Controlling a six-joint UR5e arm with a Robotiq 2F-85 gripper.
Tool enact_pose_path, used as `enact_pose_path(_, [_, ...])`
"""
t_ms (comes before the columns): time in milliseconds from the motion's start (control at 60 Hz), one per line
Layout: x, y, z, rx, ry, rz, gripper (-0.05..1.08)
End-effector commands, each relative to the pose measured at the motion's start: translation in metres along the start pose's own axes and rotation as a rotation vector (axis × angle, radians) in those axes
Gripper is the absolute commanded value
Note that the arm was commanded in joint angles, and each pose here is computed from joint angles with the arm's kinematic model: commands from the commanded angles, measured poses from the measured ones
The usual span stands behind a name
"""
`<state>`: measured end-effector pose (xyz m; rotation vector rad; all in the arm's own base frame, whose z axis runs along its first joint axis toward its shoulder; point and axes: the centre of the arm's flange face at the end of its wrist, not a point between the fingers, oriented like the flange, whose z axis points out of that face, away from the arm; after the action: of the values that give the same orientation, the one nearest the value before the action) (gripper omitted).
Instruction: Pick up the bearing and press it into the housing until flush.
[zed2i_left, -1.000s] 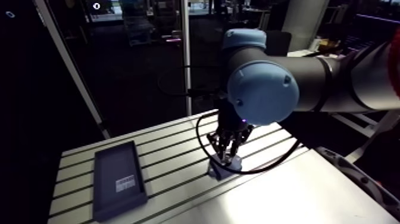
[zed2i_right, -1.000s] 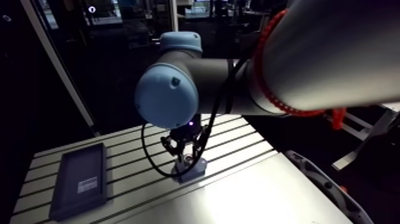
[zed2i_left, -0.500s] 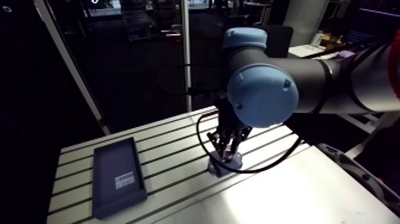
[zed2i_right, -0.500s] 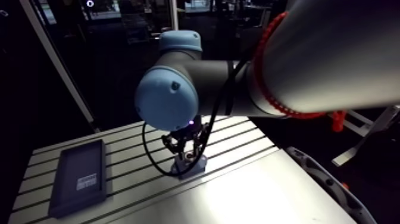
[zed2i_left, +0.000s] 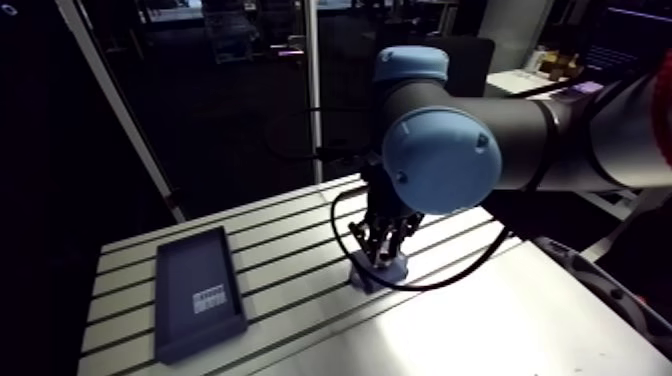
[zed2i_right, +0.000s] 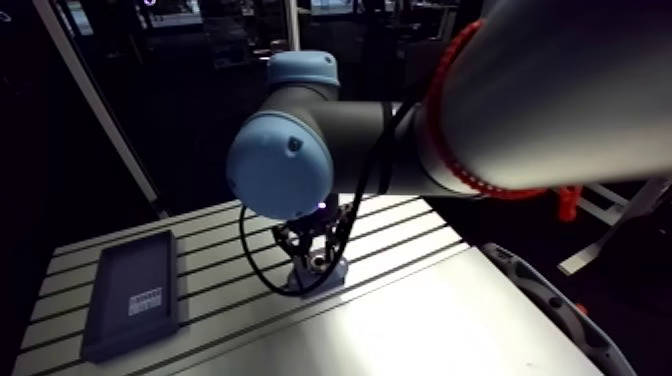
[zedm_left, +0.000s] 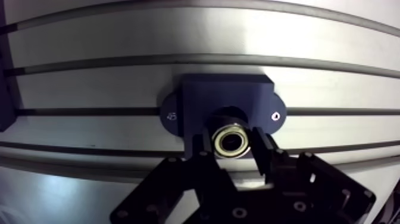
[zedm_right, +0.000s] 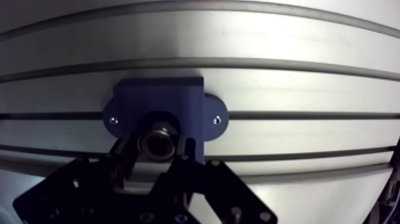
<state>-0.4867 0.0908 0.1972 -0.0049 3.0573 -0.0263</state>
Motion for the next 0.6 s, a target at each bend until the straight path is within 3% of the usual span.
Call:
enact_pose_path(17, [0.0012, 0.0009, 0.0053, 0.001, -0.012, 0.0, 0.76])
enact_pose_path(600, [0.0037, 0.002, 0.0073, 0.003, -0.015, 0.0, 0.76])
